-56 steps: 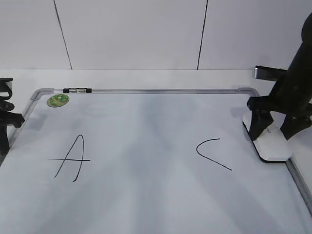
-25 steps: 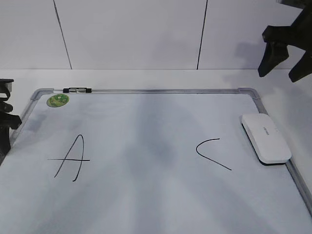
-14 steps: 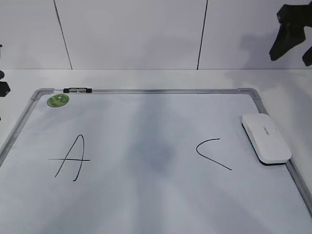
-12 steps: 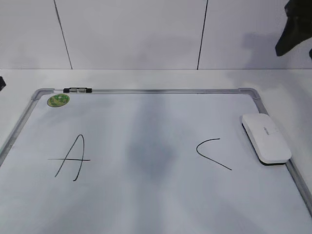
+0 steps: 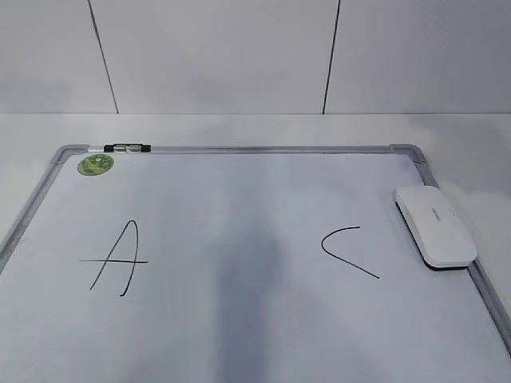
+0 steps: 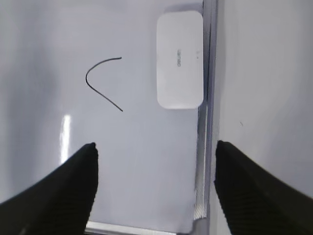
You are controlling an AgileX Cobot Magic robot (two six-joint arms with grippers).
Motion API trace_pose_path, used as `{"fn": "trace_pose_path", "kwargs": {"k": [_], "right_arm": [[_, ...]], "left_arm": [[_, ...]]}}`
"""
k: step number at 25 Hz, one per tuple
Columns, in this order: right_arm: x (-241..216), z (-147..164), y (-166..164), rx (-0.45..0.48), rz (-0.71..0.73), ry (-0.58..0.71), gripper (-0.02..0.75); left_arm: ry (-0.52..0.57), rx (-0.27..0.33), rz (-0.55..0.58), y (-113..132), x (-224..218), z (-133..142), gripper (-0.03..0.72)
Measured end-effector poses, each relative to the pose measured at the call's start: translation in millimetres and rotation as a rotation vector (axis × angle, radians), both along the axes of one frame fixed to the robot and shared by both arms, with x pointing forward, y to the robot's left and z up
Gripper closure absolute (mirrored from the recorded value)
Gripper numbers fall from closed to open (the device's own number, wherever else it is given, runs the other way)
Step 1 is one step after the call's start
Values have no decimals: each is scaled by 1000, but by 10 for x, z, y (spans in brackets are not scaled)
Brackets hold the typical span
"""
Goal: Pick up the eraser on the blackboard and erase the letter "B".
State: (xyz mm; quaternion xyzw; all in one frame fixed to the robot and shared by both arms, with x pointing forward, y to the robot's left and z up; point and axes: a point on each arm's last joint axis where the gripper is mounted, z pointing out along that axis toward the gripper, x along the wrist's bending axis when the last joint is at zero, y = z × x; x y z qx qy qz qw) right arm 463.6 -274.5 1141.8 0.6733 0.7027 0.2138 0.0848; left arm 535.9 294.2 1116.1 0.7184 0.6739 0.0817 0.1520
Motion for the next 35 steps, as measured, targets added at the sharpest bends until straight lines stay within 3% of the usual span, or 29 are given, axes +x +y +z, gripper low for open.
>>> {"fn": "trace_pose_path", "kwargs": {"k": [6,12,18,27,35], "right_arm": [[-466,-179,-72,-84,37,4,156],[-936,-283,-131,-137,44,-50,156],[-1371,-329,-174,-163,22,-251,156],[-1779,-744,-168,-138,25,-274,159],[-2188,-859,-179,-132,22,-406,159]], "left_arm": [[-106,-44,-15,-46,-271,306,449],[-145,-41,-37,-56,-786,336,449],[-221,-61,-44,-82,-1385,142,450],[-352,-145,-182,-226,-2105,-327,454],[-641,-137,-247,-228,-2873,-408,454]]}}
